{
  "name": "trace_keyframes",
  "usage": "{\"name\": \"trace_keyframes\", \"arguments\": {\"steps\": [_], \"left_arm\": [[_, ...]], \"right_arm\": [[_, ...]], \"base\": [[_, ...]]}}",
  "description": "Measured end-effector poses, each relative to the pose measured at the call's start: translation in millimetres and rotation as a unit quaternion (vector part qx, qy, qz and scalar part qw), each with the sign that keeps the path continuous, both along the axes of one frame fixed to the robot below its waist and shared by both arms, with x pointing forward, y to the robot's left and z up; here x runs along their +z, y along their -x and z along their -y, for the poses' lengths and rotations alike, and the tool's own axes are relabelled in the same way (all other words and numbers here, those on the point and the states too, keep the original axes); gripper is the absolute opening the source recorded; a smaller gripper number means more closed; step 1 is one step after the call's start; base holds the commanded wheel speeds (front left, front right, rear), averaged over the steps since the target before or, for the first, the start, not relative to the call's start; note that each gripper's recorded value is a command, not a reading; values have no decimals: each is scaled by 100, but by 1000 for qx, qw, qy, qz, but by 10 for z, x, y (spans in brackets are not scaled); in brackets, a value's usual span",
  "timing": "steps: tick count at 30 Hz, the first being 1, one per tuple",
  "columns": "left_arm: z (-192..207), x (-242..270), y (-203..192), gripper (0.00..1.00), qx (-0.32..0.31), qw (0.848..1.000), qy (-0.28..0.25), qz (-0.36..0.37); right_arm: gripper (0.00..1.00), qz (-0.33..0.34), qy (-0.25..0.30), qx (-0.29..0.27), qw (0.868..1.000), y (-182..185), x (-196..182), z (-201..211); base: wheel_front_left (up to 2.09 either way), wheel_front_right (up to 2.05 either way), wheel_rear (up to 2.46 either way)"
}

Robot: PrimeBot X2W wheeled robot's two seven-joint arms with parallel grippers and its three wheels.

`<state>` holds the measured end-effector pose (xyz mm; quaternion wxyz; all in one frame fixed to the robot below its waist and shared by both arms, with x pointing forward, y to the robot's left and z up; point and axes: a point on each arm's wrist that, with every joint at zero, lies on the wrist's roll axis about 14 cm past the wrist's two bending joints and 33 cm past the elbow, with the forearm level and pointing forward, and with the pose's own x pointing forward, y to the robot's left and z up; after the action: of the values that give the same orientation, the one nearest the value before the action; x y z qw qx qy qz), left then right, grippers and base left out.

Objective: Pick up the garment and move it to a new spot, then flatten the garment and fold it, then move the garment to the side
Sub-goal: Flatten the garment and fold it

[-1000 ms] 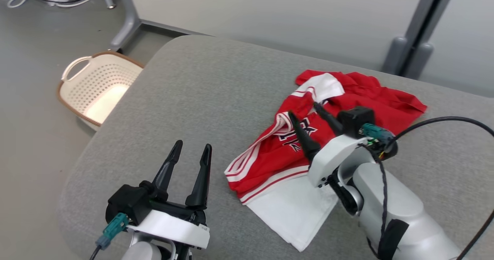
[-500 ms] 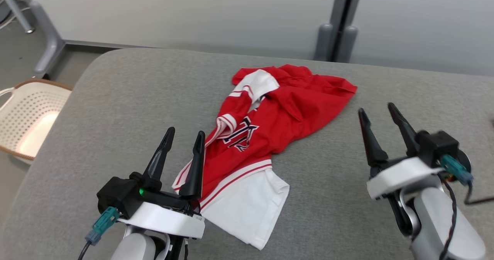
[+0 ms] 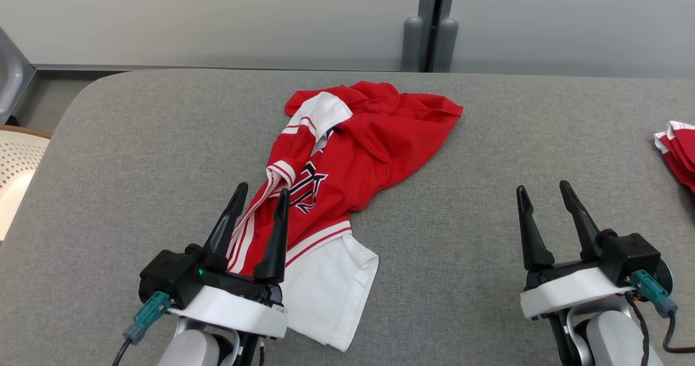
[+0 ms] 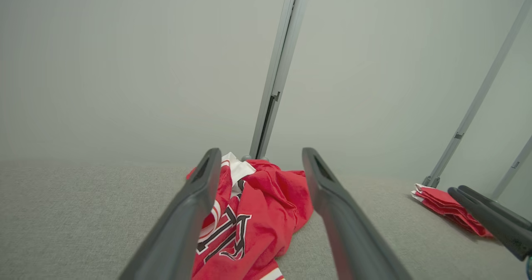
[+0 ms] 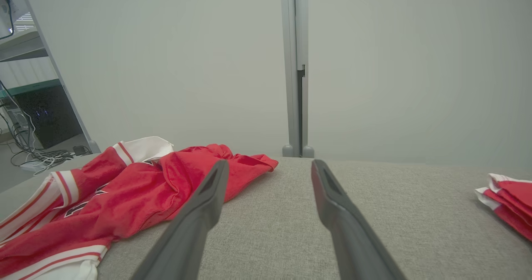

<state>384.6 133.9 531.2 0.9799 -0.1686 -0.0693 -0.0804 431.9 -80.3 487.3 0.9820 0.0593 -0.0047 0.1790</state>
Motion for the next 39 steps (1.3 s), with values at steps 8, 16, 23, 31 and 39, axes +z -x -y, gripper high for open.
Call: {"name": "trace_keyframes", "arguments": {"steps": [8, 16, 23, 31, 39], "left_arm": [[-58, -66, -1, 100, 6, 1000, -1, -10], [-183, -154, -21, 100, 24, 999, 2, -25], [-320, -254, -5, 100, 47, 998, 7, -45], [-582, -390, 84, 100, 92, 993, 11, -72], [-675, -434, 109, 100, 109, 991, 9, -83]], "right_arm": [[100, 2, 11, 48, 999, -94, -7, -331], [100, -27, 68, 146, 987, -329, -144, -973], [100, -62, 103, 181, 976, -628, -348, -1276], [100, -97, 139, 215, 962, -983, -624, -1631], [43, -110, 150, 225, 956, -1144, -797, -1781]], "base": [[0, 0, 0], [0, 0, 0], [0, 0, 0], [0, 0, 0], [0, 0, 0]]}}
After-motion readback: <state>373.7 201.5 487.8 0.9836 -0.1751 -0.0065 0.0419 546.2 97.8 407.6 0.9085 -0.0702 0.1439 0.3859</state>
